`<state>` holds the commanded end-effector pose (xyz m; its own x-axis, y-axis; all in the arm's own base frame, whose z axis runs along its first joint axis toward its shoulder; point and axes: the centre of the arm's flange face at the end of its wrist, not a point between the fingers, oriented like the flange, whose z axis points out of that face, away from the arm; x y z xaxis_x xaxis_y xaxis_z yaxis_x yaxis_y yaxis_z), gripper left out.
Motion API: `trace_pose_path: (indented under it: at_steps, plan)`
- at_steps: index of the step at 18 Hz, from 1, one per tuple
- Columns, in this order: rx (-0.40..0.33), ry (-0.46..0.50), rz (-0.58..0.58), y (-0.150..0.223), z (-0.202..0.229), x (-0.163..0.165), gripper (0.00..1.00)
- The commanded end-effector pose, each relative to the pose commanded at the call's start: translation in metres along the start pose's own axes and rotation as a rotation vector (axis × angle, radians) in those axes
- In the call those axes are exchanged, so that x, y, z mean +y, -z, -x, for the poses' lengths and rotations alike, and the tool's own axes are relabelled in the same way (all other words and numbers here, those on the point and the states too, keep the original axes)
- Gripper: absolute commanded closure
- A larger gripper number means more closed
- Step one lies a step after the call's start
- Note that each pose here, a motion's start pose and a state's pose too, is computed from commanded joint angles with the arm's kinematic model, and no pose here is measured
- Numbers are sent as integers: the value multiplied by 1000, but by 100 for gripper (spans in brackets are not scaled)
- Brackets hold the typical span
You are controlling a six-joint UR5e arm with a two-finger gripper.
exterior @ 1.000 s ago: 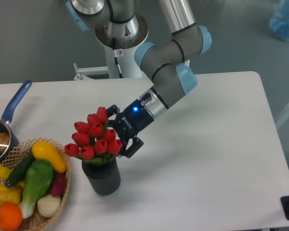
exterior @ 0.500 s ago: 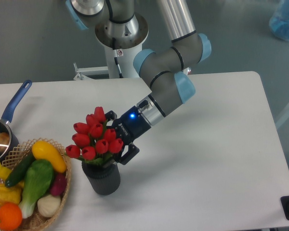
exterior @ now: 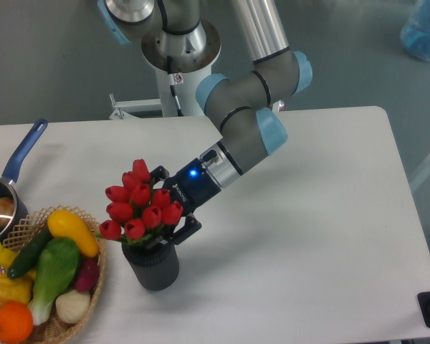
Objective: Pick up the flowers from the vase
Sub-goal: 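Close the gripper on the tulip bouquet stems at the vase rim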
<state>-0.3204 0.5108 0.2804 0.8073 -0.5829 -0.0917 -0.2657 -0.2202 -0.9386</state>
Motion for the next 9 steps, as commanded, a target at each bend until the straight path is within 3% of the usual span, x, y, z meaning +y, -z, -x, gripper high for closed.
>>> trace_pose_path:
  at_steps: [5, 9]
  plan:
    - [-4, 2, 0, 2, 1, 1, 37]
    - [-8, 14, 1, 5, -1, 6, 48]
